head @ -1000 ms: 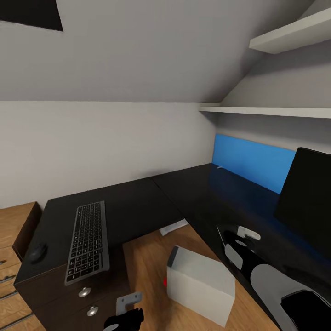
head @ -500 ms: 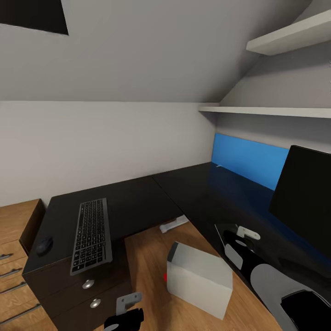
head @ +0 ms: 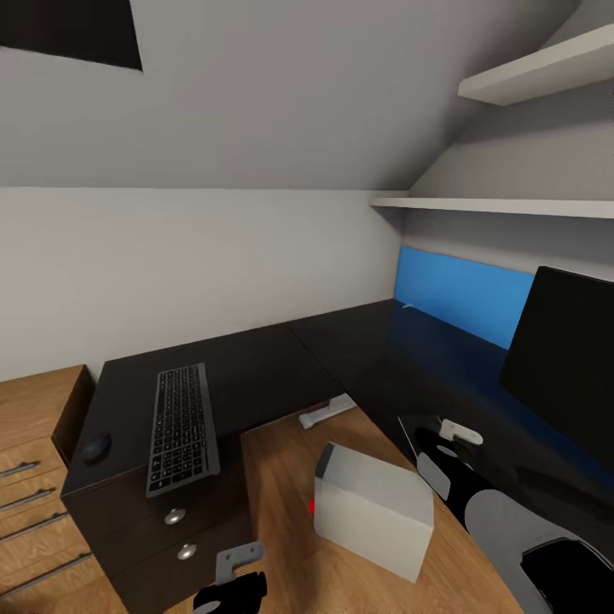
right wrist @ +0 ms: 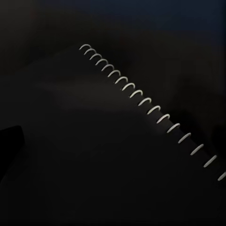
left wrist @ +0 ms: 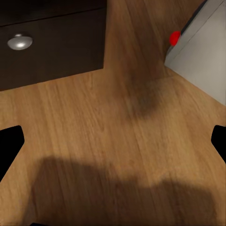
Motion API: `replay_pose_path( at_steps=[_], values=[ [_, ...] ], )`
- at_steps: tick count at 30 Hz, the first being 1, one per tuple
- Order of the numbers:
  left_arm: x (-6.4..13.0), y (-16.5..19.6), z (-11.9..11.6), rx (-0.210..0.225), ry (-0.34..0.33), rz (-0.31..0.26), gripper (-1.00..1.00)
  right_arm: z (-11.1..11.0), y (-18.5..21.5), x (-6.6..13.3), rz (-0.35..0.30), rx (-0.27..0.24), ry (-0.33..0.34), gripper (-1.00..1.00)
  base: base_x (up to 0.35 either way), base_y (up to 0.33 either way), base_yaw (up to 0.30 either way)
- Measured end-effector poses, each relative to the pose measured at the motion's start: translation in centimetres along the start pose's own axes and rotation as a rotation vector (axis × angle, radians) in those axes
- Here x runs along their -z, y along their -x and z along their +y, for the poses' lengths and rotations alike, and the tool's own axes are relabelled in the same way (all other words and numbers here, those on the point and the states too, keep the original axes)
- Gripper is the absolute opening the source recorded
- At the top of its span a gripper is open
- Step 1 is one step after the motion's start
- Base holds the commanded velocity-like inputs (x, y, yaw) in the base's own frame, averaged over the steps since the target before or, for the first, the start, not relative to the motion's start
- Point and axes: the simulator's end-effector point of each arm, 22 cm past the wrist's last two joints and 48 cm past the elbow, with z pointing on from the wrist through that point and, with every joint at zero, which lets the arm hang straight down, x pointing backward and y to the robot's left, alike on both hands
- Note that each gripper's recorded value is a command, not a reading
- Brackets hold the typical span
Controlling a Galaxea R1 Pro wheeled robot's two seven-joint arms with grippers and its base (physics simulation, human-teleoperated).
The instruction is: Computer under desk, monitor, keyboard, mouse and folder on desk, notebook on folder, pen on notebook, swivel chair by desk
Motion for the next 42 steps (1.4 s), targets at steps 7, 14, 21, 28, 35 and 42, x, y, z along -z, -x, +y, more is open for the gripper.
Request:
replay_pose_path(
  at_steps=[7, 14, 21, 28, 35, 42],
  values=[
    [0.01, 0.01, 0.0, 0.0, 0.0, 0.0, 1.0, -0.03, 0.01, 0.0, 0.0, -0.002, -0.001, 1.0, -0.006, 0.008, 0.0],
    [0.0, 0.04, -0.01, 0.0, 0.0, -0.002, 1.0, 0.03, -0.02, 0.03, -0.002, 0.002, -0.001, 1.0, -0.086, 0.143, 0.0],
    [0.0, 0.08, 0.0, 0.001, 0.0, -0.002, 1.0, -0.04, 0.01, 0.02, -0.003, 0.001, -0.003, 1.0, -0.016, 0.027, 0.0],
    [0.0, 0.04, 0.01, 0.0, 0.0, -0.001, 1.0, -0.06, 0.01, 0.02, -0.003, 0.001, -0.003, 1.0, -0.044, 0.093, 0.0],
    [0.0, 0.04, 0.02, 0.0, 0.0, -0.001, 1.0, -0.12, 0.02, 0.01, -0.004, 0.0, -0.004, 1.0, -0.01, 0.017, 0.0],
    [0.01, 0.01, 0.0, 0.0, 0.0, 0.0, 1.0, -0.12, 0.03, 0.01, -0.004, 0.001, -0.004, 1.0, -0.001, 0.001, 0.0]
  ],
)
